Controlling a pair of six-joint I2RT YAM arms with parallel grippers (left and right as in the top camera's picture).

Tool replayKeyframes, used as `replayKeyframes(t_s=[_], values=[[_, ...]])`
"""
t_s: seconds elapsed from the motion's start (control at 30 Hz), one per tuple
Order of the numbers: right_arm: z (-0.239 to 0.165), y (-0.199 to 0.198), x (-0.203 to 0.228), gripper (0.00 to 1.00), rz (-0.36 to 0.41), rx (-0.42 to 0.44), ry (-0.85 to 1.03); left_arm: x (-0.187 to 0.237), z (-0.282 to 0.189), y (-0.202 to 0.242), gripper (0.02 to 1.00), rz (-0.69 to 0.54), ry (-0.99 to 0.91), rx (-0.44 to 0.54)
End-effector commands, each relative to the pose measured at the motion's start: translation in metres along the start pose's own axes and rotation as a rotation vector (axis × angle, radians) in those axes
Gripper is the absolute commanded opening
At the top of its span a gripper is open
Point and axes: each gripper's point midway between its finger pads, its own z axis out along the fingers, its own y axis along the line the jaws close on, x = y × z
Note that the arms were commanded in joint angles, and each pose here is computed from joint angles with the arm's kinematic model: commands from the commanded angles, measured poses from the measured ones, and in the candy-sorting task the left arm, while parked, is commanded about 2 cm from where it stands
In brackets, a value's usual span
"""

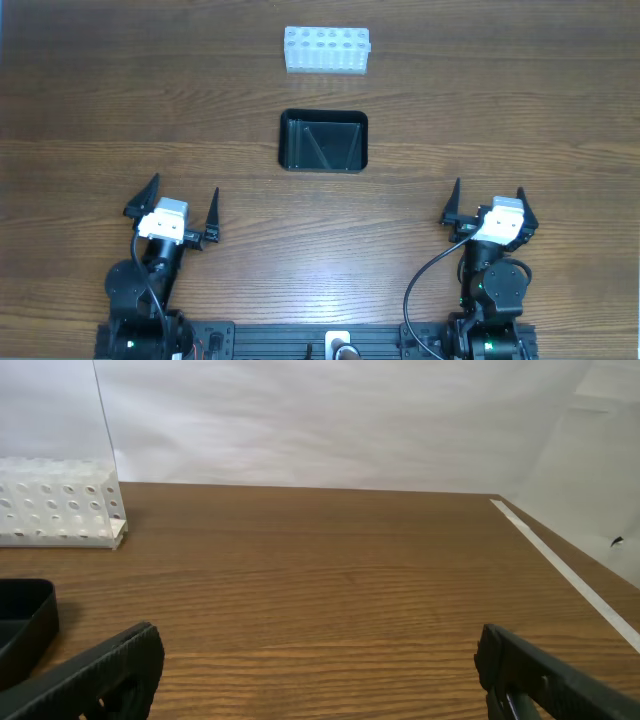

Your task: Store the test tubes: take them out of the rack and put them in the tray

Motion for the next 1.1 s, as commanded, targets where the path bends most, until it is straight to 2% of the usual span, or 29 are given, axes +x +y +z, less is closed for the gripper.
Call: replayKeyframes(t_s=[0.03, 0.17, 1.1], values=[[0.0001, -0.0052, 0.002, 0.991, 0.01, 0.029, 0.003, 0.0013, -0.0002, 0.0027, 0.996, -0.007, 0.0, -0.015], [0.0001, -0.0052, 0.002, 0.991, 0.01, 0.029, 0.003, 0.0026, -0.0003, 0.007, 0.987, -0.076, 0.005, -0.04], [0.0001, -0.0052, 0.002, 0.993, 0.01, 0.029, 0.003, 0.0027, -0.0003, 0.0069, 0.998, -0.08, 0.005, -0.04]])
